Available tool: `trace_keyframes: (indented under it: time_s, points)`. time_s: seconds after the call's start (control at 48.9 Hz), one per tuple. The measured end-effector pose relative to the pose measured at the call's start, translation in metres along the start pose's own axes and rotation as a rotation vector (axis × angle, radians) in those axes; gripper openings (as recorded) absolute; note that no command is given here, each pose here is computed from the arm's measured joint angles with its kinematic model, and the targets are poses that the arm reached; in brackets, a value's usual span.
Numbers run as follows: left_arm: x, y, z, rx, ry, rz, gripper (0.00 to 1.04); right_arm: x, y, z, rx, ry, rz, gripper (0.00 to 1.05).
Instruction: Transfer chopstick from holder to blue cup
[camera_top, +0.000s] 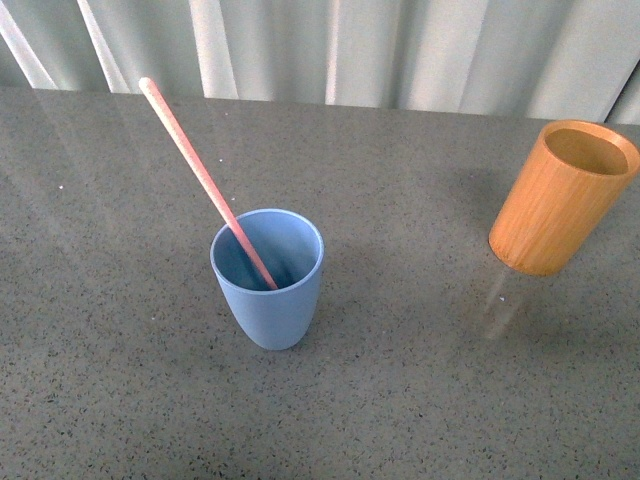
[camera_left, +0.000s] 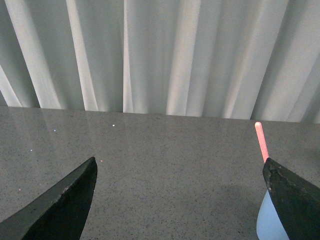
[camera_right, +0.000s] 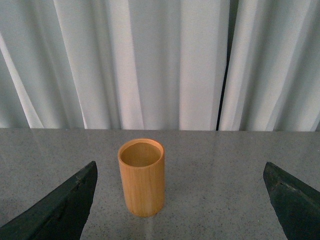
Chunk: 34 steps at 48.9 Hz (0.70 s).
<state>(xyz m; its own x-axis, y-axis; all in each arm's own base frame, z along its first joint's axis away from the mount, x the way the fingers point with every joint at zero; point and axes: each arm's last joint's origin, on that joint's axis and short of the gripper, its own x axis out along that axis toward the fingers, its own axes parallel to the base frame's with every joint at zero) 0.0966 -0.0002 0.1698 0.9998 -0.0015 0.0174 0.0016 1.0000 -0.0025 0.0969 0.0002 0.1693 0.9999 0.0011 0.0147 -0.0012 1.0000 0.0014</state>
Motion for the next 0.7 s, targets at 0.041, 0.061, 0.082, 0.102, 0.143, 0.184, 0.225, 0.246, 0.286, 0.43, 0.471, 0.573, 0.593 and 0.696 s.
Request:
trace_keyframes:
  time_s: [0.041, 0.061, 0.082, 0.102, 0.143, 0.184, 0.225, 0.246, 0.286, 0.43, 0.471, 0.573, 0.593, 0.696]
  points:
    - [0.0, 0.0, 0.0, 0.0, 0.0, 0.0, 0.98, 0.0, 0.0, 0.0, 0.0, 0.0, 0.0, 0.95]
    - [0.0, 0.0, 0.0, 0.0, 0.0, 0.0, 0.98, 0.0, 0.0, 0.0, 0.0, 0.0, 0.0, 0.94]
    - [0.0, 0.0, 0.0, 0.0, 0.0, 0.0, 0.98, 0.0, 0.0, 0.0, 0.0, 0.0, 0.0, 0.94]
    - [0.0, 0.0, 0.0, 0.0, 0.0, 0.0, 0.98, 0.0, 0.0, 0.0, 0.0, 0.0, 0.0, 0.95]
    - [0.0, 0.0, 0.0, 0.0, 0.0, 0.0, 0.98, 0.0, 0.0, 0.0, 0.0, 0.0, 0.0, 0.95]
    - [0.0, 0.0, 0.0, 0.0, 0.0, 0.0, 0.98, 0.0, 0.0, 0.0, 0.0, 0.0, 0.0, 0.95]
    - [0.0, 0.0, 0.0, 0.0, 0.0, 0.0, 0.98, 0.0, 0.0, 0.0, 0.0, 0.0, 0.0, 0.95]
    - [0.0, 0.0, 0.0, 0.0, 0.0, 0.0, 0.98, 0.0, 0.0, 0.0, 0.0, 0.0, 0.0, 0.95]
    - [0.0, 0.0, 0.0, 0.0, 0.0, 0.0, 0.98, 0.0, 0.0, 0.0, 0.0, 0.0, 0.0, 0.95]
    - [0.0, 0.0, 0.0, 0.0, 0.0, 0.0, 0.98, 0.0, 0.0, 0.0, 0.0, 0.0, 0.0, 0.95]
    - [0.0, 0.0, 0.0, 0.0, 0.0, 0.0, 0.98, 0.0, 0.0, 0.0, 0.0, 0.0, 0.0, 0.95]
    - [0.0, 0.0, 0.0, 0.0, 0.0, 0.0, 0.98, 0.0, 0.0, 0.0, 0.0, 0.0, 0.0, 0.95]
    - [0.0, 0.0, 0.0, 0.0, 0.0, 0.0, 0.98, 0.0, 0.0, 0.0, 0.0, 0.0, 0.0, 0.95]
    - [0.0, 0.0, 0.0, 0.0, 0.0, 0.0, 0.98, 0.0, 0.0, 0.0, 0.0, 0.0, 0.0, 0.95]
